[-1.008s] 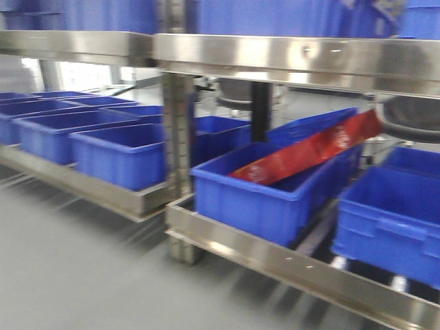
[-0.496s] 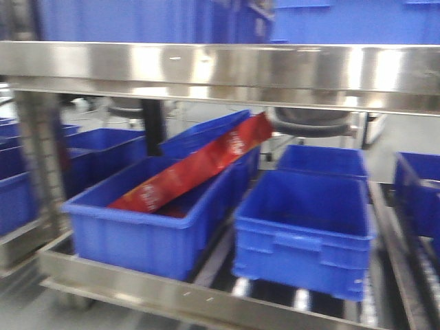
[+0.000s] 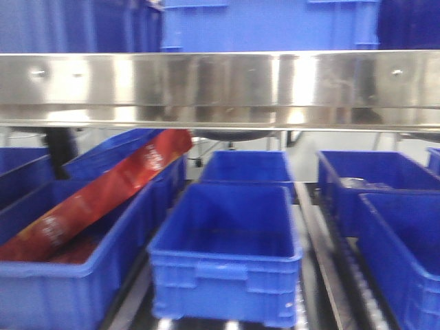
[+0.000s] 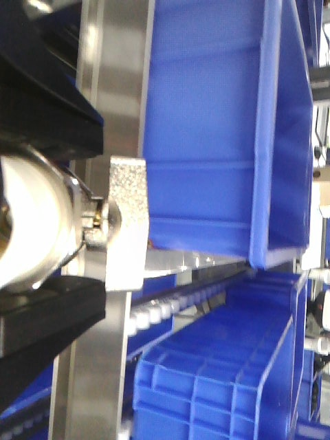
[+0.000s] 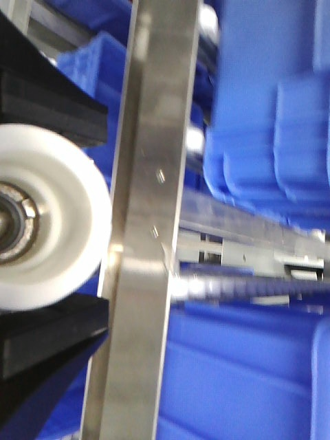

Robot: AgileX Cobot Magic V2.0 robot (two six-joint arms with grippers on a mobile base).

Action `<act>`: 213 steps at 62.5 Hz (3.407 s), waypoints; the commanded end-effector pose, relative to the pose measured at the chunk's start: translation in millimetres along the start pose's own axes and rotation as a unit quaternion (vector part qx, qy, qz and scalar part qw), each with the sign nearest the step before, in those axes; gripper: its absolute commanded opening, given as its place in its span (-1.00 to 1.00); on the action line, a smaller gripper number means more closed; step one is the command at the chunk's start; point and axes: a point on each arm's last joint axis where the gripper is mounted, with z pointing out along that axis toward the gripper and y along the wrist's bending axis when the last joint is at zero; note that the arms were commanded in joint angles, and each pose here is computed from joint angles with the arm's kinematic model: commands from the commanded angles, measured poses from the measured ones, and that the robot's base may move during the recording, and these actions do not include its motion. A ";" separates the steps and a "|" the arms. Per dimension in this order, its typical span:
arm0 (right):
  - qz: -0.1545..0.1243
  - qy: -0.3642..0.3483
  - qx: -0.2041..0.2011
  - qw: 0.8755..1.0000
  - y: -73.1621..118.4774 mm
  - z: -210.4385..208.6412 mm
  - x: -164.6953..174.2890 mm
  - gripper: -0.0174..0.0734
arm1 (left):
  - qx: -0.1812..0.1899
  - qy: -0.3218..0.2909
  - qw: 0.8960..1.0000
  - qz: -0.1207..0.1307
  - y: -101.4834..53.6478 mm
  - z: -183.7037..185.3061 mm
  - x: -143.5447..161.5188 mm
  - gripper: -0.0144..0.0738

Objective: Place valve from conveyor to right shelf box
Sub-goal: 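Move both grippers over an empty blue bin on the shelf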

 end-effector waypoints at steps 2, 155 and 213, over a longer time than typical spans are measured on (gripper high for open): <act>-0.003 -0.044 0.004 0.999 -0.8 -3.4 -8.9 -0.97 | -0.007 -0.031 0.999 -0.005 0.9 -2.4 -6.6 -0.93; 0.032 -0.079 -0.018 0.996 3.0 -5.1 -16.5 -0.97 | -0.006 -0.032 0.999 -0.004 0.8 -1.6 -9.5 -0.93; -0.031 -0.144 -0.202 0.968 122.9 106.8 -168.3 -0.97 | 0.220 0.013 0.975 0.044 -100.9 148.7 -141.3 -0.93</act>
